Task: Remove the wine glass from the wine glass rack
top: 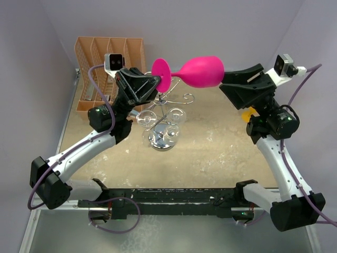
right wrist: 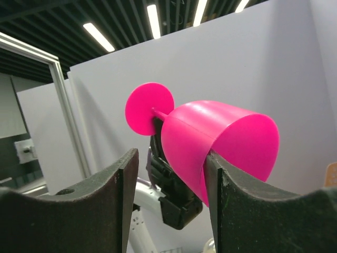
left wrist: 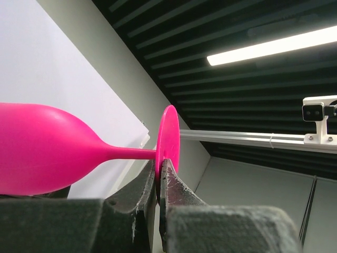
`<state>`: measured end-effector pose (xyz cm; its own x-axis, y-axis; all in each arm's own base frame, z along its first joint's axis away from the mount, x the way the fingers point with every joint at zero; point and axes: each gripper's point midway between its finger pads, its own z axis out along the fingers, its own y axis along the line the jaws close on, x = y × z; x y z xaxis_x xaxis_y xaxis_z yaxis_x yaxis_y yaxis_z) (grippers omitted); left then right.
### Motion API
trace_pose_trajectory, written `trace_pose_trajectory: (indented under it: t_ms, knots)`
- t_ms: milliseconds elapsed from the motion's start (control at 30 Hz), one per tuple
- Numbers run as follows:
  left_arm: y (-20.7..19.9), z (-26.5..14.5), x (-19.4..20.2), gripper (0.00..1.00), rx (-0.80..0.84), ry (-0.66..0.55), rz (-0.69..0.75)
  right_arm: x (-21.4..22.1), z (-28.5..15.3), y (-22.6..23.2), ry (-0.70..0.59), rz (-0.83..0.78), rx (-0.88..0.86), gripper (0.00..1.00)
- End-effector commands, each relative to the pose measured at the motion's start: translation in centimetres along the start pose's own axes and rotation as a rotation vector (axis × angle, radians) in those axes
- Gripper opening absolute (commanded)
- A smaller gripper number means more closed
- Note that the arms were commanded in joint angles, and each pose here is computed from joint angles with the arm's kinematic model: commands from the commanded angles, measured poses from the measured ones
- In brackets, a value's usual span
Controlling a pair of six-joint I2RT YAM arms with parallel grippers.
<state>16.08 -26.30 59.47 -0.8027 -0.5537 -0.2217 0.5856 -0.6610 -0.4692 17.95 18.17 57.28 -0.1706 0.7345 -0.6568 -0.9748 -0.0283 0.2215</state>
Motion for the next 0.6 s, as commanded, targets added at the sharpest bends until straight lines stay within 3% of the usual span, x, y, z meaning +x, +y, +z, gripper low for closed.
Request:
trace_pose_trajectory:
  t_ms: [0,100,400,567]
  knots:
    - [1.6,0.3,-0.2,0.0,-0.057,-0.002,0.01,-0.3,-0.5,5.2,-0.015,0.038,-0.133,0.52]
    - [2.7,0.3,-0.5,0.0,-0.095,-0.013,0.014,-0.2,-0.8,5.9,-0.018,0.066,-0.144,0.51]
    - [5.9,0.3,-1.0,0.0,-0.191,-0.028,-0.009,-0.1,-1.2,7.2,-0.014,0.079,-0.179,0.35]
    - [6.5,0.0,-0.9,0.0,-0.219,-0.023,0.032,-0.8,-1.1,8.2,-0.044,0.031,-0.191,0.14]
